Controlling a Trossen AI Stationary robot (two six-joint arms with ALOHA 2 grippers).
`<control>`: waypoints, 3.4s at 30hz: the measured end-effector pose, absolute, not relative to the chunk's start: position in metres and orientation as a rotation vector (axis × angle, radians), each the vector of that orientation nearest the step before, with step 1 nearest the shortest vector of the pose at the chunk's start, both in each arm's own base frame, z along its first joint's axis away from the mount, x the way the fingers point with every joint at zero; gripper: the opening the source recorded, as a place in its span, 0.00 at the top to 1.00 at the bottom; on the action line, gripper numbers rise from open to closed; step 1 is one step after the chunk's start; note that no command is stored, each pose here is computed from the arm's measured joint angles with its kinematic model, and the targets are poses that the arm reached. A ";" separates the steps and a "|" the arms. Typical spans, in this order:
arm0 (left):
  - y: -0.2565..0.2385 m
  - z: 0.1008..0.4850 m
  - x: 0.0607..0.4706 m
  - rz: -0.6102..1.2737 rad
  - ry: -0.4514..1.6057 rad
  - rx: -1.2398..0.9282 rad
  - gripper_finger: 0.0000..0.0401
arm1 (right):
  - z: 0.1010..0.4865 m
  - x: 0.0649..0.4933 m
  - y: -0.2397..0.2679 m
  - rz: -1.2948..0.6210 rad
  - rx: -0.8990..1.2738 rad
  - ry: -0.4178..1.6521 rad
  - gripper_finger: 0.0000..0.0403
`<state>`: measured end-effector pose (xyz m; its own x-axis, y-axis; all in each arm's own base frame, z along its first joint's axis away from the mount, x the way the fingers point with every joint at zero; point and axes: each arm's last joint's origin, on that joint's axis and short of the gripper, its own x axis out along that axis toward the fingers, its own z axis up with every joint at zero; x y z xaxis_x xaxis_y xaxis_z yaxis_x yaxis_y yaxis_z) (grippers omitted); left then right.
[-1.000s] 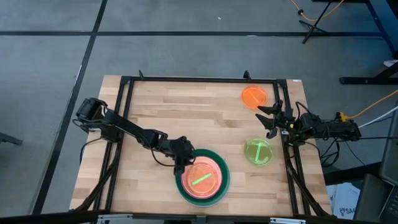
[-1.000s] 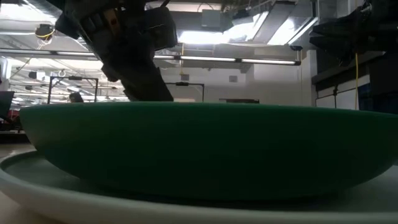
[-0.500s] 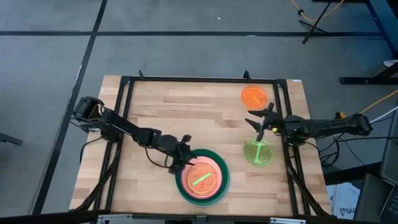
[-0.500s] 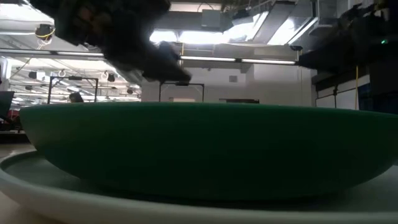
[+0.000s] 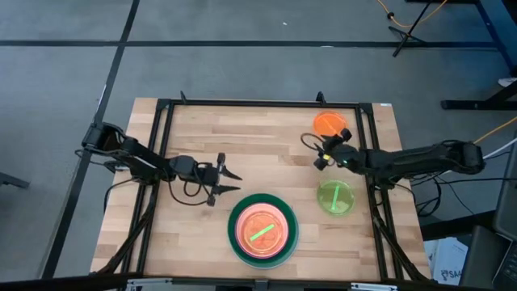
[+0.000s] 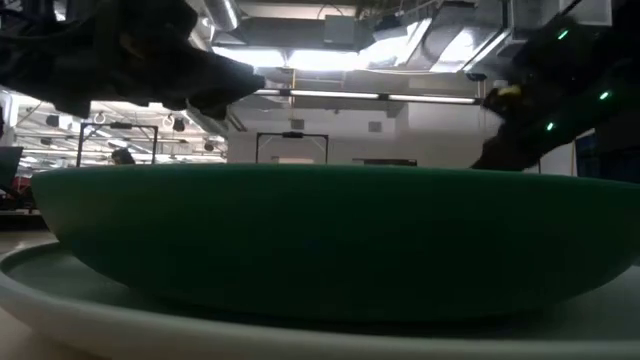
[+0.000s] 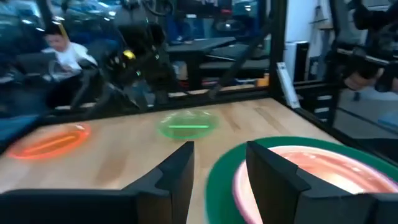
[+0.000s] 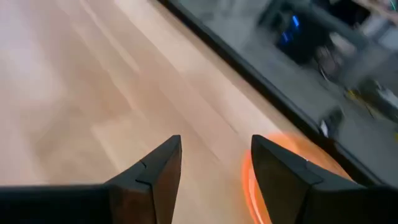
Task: Stack plastic plates
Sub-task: Stack the transparent orange plate on the transparent green plate
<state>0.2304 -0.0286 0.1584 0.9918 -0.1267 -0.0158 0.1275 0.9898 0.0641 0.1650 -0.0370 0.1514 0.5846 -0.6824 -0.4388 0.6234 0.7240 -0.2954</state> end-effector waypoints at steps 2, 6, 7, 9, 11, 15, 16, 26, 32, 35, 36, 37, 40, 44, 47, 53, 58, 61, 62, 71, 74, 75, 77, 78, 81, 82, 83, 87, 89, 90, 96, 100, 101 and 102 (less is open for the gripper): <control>-0.025 0.159 0.231 -0.099 0.003 0.096 0.66 | 0.147 0.170 -0.048 -0.803 -0.079 0.606 0.53; -0.019 0.159 0.231 -0.044 0.001 0.135 0.66 | 0.138 0.176 -0.073 -0.854 -0.019 0.712 0.53; -0.018 0.159 0.231 -0.039 0.001 0.135 0.66 | 0.136 0.177 -0.078 -0.862 -0.006 0.737 0.53; -0.016 0.159 0.231 -0.031 0.002 0.135 0.66 | 0.135 0.182 -0.090 -0.870 0.027 0.763 0.53; -0.014 0.159 0.231 -0.026 0.004 0.142 0.66 | 0.134 0.186 -0.099 -0.863 0.058 0.781 0.53; -0.012 0.158 0.232 -0.018 0.015 0.138 0.66 | 0.130 0.194 -0.114 -0.854 0.104 0.817 0.53; -0.012 0.157 0.232 -0.019 0.030 0.131 0.66 | 0.129 0.196 -0.117 -0.869 0.107 0.820 0.53; -0.013 0.151 0.231 -0.028 0.090 0.092 0.66 | 0.104 0.186 -0.145 -0.968 0.180 0.918 0.54; -0.008 0.159 0.232 0.007 0.004 0.089 0.66 | 0.100 0.186 -0.148 -0.933 0.169 0.930 0.66; -0.006 0.163 0.232 0.010 -0.037 0.086 0.66 | 0.100 0.187 -0.148 -0.920 0.174 0.921 0.73; -0.007 0.163 0.232 0.004 -0.036 0.083 0.66 | 0.100 0.187 -0.148 -0.918 0.175 0.921 0.76; -0.007 0.163 0.232 -0.001 -0.034 0.075 0.66 | 0.100 0.187 -0.148 -0.918 0.175 0.921 0.79; -0.010 0.163 0.232 -0.012 -0.029 0.053 0.66 | 0.100 0.187 -0.148 -0.908 0.180 0.919 0.86; -0.012 0.161 0.232 -0.022 -0.010 0.059 0.66 | 0.100 0.187 -0.148 -0.904 0.181 0.919 0.95; -0.011 0.158 0.232 -0.018 0.018 0.063 0.66 | 0.100 0.187 -0.148 -0.907 0.174 0.919 0.99; -0.005 0.159 0.232 -0.032 0.008 0.048 0.66 | 0.101 0.188 -0.149 -0.891 0.125 0.920 0.99; 0.009 0.155 0.225 -0.023 0.003 0.031 0.66 | 0.101 0.189 -0.150 -0.886 0.105 0.913 0.99; 0.017 0.153 0.216 -0.004 -0.025 0.029 0.66 | 0.101 0.189 -0.149 -0.883 0.106 0.910 1.00; 0.019 0.151 0.213 0.005 -0.029 0.026 0.66 | 0.102 0.190 -0.149 -0.878 0.105 0.907 1.00; 0.021 0.146 0.200 0.022 -0.045 -0.011 0.66 | 0.107 0.217 -0.120 -0.744 -0.007 0.827 1.00; 0.018 0.146 0.200 0.006 -0.046 -0.020 0.66 | 0.109 0.225 -0.106 -0.692 -0.037 0.799 1.00; 0.017 0.146 0.200 0.002 -0.045 -0.021 0.66 | 0.110 0.228 -0.102 -0.672 -0.046 0.791 1.00; 0.015 0.146 0.200 -0.007 -0.046 -0.022 0.66 | 0.111 0.233 -0.092 -0.629 -0.069 0.776 1.00; 0.014 0.146 0.200 -0.011 -0.045 -0.022 0.66 | 0.111 0.236 -0.087 -0.606 -0.085 0.770 1.00; 0.013 0.146 0.200 -0.017 -0.045 -0.024 0.66 | 0.114 0.242 -0.074 -0.555 -0.115 0.737 1.00; 0.012 0.146 0.200 -0.019 -0.045 -0.024 0.66 | 0.115 0.244 -0.070 -0.546 -0.122 0.731 1.00; 0.012 0.146 0.200 -0.021 -0.044 -0.024 0.66 | 0.117 0.247 -0.067 -0.541 -0.129 0.723 1.00; 0.011 0.146 0.200 -0.026 -0.042 -0.022 0.66 | 0.128 0.262 -0.055 -0.491 -0.153 0.701 1.00; 0.011 0.145 0.200 -0.022 -0.039 -0.022 0.66 | 0.133 0.268 -0.050 -0.468 -0.162 0.700 1.00; 0.011 0.145 0.200 -0.020 -0.037 -0.022 0.66 | 0.136 0.272 -0.047 -0.458 -0.167 0.701 1.00; 0.011 0.144 0.200 -0.014 -0.029 -0.022 0.66 | 0.149 0.284 -0.038 -0.415 -0.200 0.679 1.00; 0.011 0.141 0.201 -0.014 0.004 -0.026 0.66 | 0.147 0.282 -0.040 -0.428 -0.201 0.716 1.00; 0.011 0.140 0.201 -0.013 0.011 -0.026 0.66 | 0.146 0.281 -0.042 -0.443 -0.202 0.728 1.00; 0.011 0.140 0.201 -0.012 0.018 -0.027 0.66 | 0.146 0.280 -0.044 -0.458 -0.202 0.735 1.00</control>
<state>0.2005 0.0114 0.1398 0.9998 -0.0119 -0.0177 0.0114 0.9996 -0.0269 0.2801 -0.0436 0.1455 0.6488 -0.4698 -0.5987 0.3309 0.8826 -0.3339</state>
